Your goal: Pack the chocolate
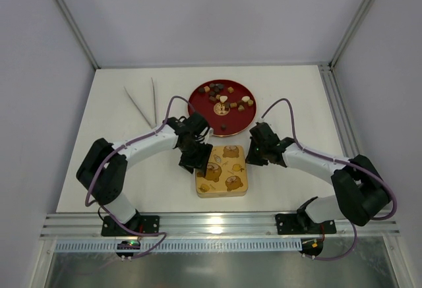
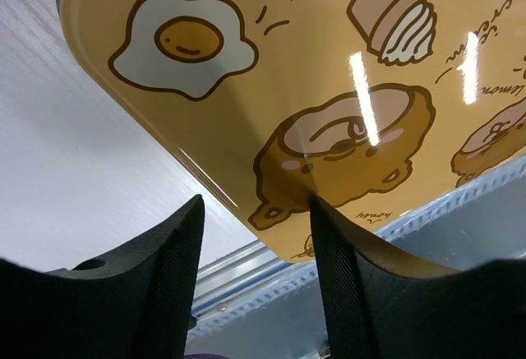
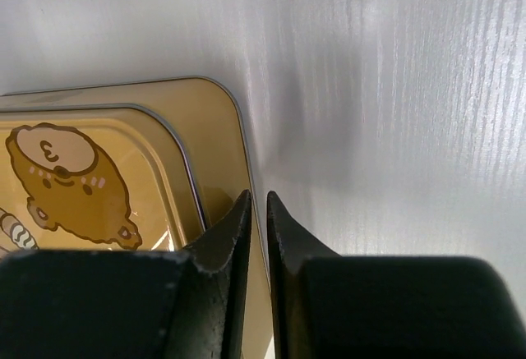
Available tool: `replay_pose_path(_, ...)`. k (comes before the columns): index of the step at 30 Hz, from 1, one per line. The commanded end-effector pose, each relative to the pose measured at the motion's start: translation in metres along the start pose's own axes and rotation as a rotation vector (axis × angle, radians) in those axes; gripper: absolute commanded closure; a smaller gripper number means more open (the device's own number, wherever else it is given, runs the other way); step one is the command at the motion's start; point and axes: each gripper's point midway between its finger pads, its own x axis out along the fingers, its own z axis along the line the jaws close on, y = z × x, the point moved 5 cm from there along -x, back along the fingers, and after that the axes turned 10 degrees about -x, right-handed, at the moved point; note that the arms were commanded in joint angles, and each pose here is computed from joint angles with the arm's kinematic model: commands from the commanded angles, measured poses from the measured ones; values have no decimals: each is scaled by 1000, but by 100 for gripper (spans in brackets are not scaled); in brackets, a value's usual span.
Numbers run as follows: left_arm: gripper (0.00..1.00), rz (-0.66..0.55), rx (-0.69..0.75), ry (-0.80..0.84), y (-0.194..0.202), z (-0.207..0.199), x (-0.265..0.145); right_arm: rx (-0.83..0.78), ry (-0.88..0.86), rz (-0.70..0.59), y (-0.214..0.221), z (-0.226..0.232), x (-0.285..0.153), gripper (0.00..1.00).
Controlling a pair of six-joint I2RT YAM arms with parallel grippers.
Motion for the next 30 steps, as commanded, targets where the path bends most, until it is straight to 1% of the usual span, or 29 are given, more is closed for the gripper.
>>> replay_pose_path(1, 46, -8, -4, -79, 4, 10, 1, -2, -6, -47, -7, 3, -6, 85)
replay_pose_path(6, 46, 1, -8, -101, 3, 12, 5, 28, -2, -62, -10, -11, -15, 78)
replay_pose_path(9, 45, 4, -14, -110, 3, 14, 7, 39, -15, -86, -14, -17, -25, 70)
replay_pose_path(10, 45, 8, -15, -113, 4, 15, 9, 34, -16, -92, -15, -17, -27, 69)
replay_pose_path(13, 43, 8, -21, -117, 2, 15, 11, 25, -54, -128, -20, -13, -42, 60)
replay_pose_path(17, 44, 10, -20, -120, 0, 14, 13, -2, -135, -162, -23, -1, -56, 53)
replay_pose_path(21, 44, 16, -19, -122, -2, 13, 17, -39, -150, -157, -20, 8, -57, 51)
replay_pose_path(30, 44, 17, -19, -117, -5, 11, 17, -72, -126, -91, -8, 6, -34, 51)
